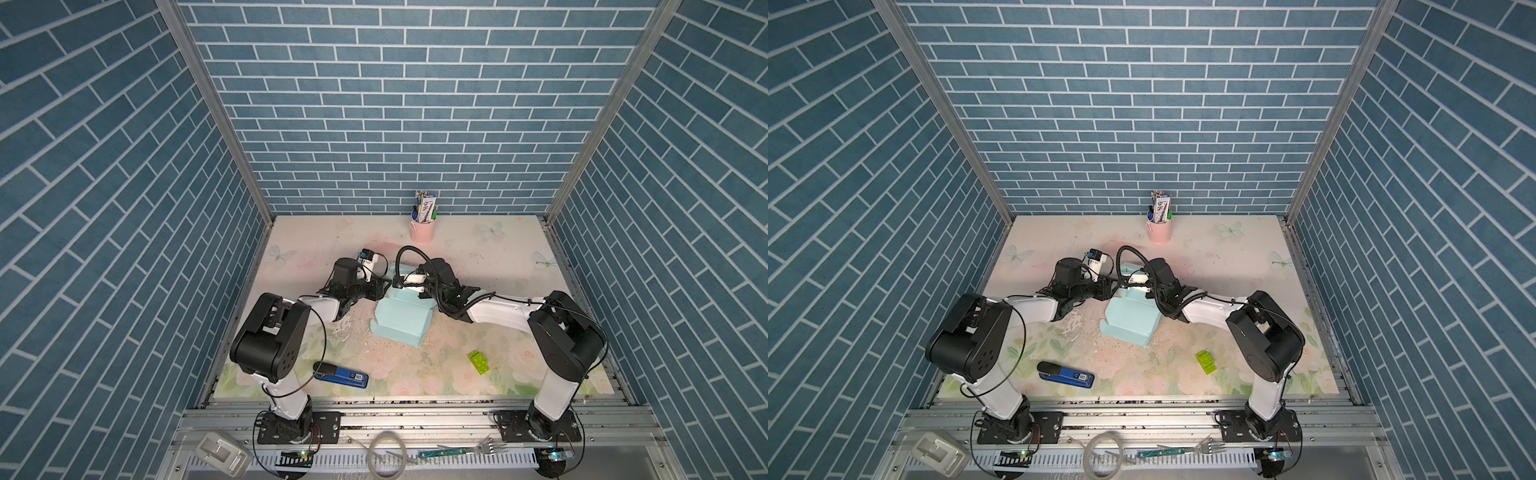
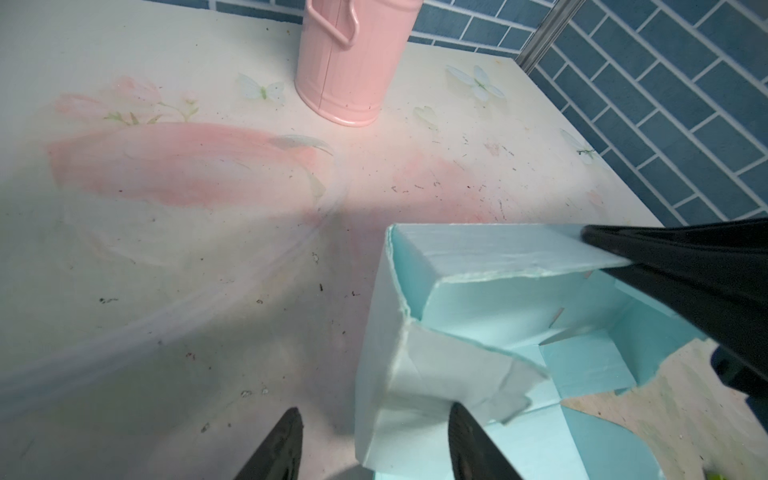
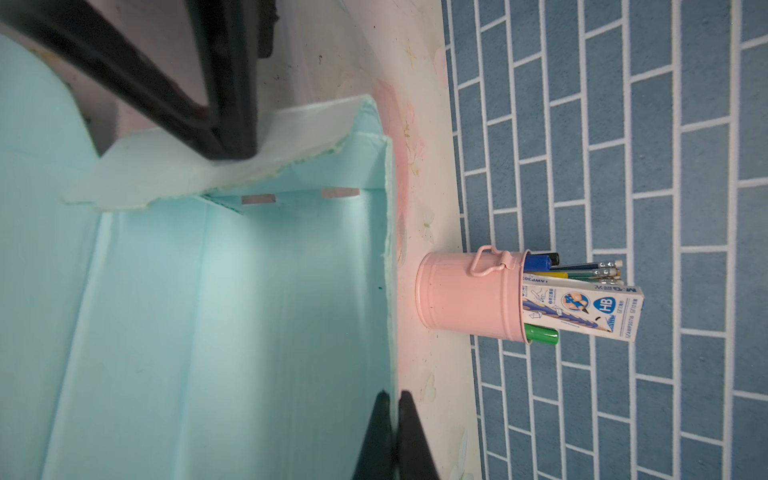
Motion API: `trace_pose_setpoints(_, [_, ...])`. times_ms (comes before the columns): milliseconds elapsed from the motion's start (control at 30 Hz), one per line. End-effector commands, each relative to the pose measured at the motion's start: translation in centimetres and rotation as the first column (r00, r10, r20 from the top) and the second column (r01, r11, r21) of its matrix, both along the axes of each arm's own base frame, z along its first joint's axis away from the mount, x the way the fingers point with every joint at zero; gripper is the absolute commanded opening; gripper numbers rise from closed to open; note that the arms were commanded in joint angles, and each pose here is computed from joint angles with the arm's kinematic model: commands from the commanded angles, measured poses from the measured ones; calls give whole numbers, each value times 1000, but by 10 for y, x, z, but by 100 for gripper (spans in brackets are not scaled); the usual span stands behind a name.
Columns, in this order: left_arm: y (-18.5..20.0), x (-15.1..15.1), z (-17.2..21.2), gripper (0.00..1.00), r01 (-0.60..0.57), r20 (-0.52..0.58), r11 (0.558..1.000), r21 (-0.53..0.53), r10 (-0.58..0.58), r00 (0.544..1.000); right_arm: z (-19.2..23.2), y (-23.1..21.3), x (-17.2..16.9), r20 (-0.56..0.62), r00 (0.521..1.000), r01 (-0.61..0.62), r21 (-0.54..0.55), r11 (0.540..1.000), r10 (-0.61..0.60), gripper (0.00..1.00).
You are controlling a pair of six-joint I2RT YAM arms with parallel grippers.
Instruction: Fold the paper box
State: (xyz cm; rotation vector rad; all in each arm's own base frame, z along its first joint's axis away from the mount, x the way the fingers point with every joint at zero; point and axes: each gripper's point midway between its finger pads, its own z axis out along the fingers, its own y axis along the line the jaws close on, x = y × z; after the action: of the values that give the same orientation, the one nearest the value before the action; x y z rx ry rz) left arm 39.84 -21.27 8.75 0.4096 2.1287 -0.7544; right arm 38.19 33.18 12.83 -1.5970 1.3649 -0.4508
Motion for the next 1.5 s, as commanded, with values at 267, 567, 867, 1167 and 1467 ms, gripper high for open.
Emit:
trace_pose_setpoints(267, [-13,6,2,59,48,16,999,-9,-47,999,8,3,-5,30,999,-24,16,1000,24,0])
trace_pose_setpoints(567, [-17,-3,11,63,76,54,997,-30,-74,996,10,5,-5,28,999,-29,26,999,28,0])
trace_pose_setpoints(867, [-16,-9,5,65,53,64,998,32,-55,996,16,4,-13,-47,999,-25,50,998,27,0])
trace_pose_setpoints(1167, [-16,-4,12,65,38,109,997,67,-45,993,26,-3,-30,-211,977,14,50,999,-4,0])
trace_pose_setpoints(1467, [-26,-12,12,66,57,136,989,135,-75,988,30,-5,-37,-281,960,43,56,998,-25,0])
